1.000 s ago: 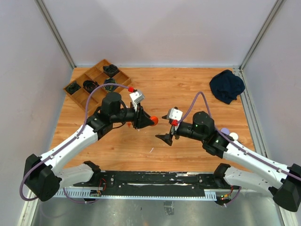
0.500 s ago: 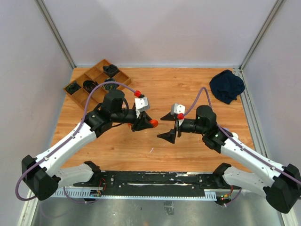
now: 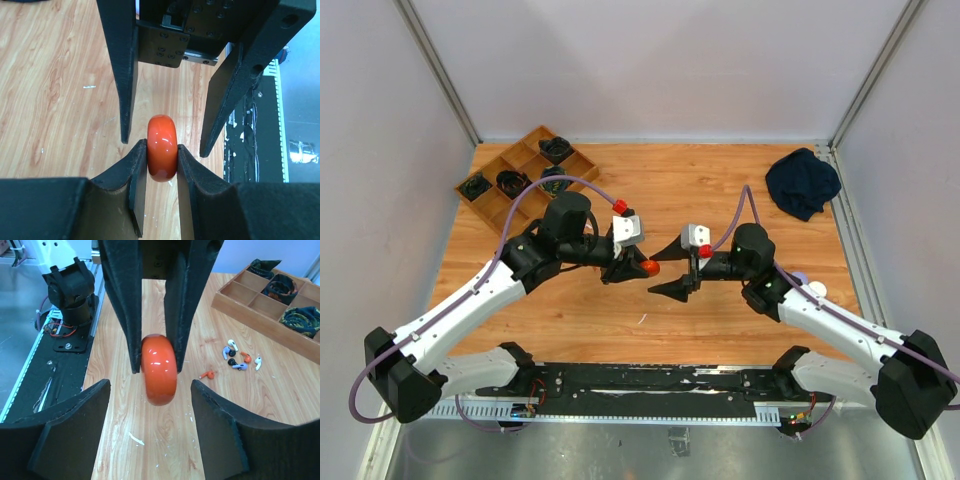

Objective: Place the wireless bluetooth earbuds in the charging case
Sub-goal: Pick up the charging case at the center of the board.

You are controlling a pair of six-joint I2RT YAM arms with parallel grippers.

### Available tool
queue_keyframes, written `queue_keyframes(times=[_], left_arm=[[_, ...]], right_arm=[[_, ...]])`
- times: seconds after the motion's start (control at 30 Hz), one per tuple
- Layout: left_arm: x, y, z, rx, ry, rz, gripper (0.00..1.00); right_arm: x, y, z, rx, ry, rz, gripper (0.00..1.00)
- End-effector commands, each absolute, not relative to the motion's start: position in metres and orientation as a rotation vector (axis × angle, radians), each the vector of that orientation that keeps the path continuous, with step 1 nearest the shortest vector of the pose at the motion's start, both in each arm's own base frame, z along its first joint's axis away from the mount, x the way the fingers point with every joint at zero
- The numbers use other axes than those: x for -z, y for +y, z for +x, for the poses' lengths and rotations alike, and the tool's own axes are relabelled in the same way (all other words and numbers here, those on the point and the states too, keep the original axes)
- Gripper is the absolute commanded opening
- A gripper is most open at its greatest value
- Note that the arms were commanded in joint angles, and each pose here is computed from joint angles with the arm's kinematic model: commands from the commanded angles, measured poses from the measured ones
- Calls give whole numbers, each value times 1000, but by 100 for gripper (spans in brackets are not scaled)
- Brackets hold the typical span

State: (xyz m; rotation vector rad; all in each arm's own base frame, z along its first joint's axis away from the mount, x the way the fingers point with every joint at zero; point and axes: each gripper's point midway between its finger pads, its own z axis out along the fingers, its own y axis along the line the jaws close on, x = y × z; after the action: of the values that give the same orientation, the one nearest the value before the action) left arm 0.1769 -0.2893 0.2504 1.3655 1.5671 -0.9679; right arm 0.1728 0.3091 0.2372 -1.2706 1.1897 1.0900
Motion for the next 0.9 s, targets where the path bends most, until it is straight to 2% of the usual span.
queue_keyframes(times=[0.0, 0.13, 0.3, 0.87], left_arm=[[-266, -293, 172, 983, 1500, 1390, 0], [-269, -294, 169, 1004, 1483, 1397, 0], [-268, -294, 166, 1018, 1478, 1405, 0], [-267, -297, 160, 1066, 1464, 1416, 0]], right_arm=[[-249, 307, 167, -1087, 1073, -1295, 66], [-244, 307, 167, -1086, 1087, -1299, 61], [-245, 307, 167, -1087, 1088, -1301, 49], [-248, 311, 167, -1126, 1081, -1281, 32]])
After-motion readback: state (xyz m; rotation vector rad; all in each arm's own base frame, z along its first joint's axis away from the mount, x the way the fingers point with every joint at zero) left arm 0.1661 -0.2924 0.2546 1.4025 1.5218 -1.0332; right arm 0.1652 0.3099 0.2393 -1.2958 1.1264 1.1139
